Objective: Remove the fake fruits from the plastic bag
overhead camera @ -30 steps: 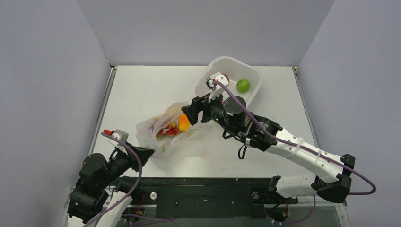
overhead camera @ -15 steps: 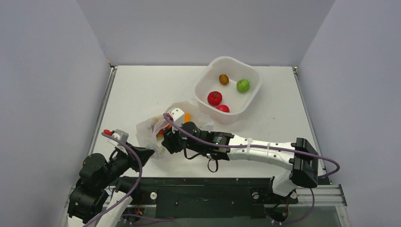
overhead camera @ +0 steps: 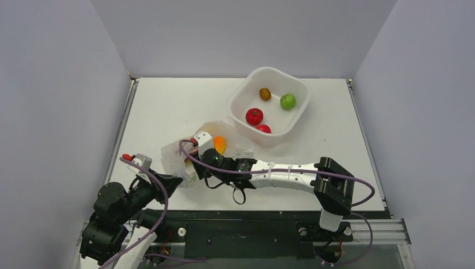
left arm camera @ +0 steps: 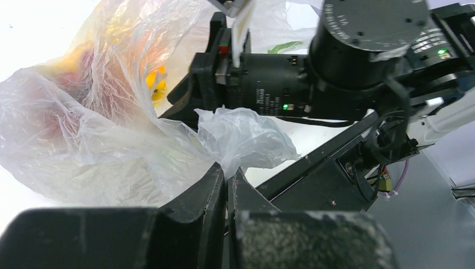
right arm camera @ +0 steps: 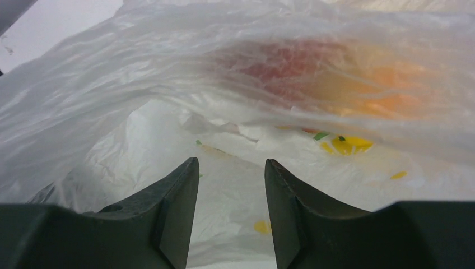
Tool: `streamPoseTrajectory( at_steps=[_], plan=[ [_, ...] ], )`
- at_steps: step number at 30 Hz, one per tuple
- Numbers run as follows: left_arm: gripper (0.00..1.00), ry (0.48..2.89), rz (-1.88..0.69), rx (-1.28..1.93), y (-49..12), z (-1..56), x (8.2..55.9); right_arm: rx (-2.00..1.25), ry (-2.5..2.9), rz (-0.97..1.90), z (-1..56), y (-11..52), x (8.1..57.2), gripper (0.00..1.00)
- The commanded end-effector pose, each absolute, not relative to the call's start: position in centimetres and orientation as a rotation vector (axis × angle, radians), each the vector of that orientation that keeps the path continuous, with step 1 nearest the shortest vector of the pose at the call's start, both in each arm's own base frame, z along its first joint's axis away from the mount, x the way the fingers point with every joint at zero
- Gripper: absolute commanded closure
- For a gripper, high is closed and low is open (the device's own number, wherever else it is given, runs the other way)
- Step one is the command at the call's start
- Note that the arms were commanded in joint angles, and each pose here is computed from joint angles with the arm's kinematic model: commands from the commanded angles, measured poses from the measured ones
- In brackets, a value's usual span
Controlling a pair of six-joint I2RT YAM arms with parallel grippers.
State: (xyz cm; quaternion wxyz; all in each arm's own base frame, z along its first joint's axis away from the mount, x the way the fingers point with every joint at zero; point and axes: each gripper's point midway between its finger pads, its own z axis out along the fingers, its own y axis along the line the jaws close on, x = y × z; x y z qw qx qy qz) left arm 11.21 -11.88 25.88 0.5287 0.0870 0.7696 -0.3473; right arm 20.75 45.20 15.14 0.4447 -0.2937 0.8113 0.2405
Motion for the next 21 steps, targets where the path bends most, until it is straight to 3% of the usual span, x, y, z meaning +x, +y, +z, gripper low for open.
streamPoseTrajectory(
  at_steps=[1, 12, 21],
  plan=[
    [1.0, 1.795, -0.827, 0.226, -11.9, 26.7, 11.4, -0.654, 1.92, 0.571, 17.8, 46.6, 24.0, 0.55],
    [1.0, 1.804, -0.828, 0.226, -12.0, 26.5, 11.5, -0.618, 1.923, 0.465, 15.6, 47.7, 28.8, 0.42],
    [1.0, 1.811, -0.828, 0.229, -12.1, 26.4, 11.6, -0.646, 1.932, 0.431, 12.5, 49.5, 31.0, 0.45]
  ],
)
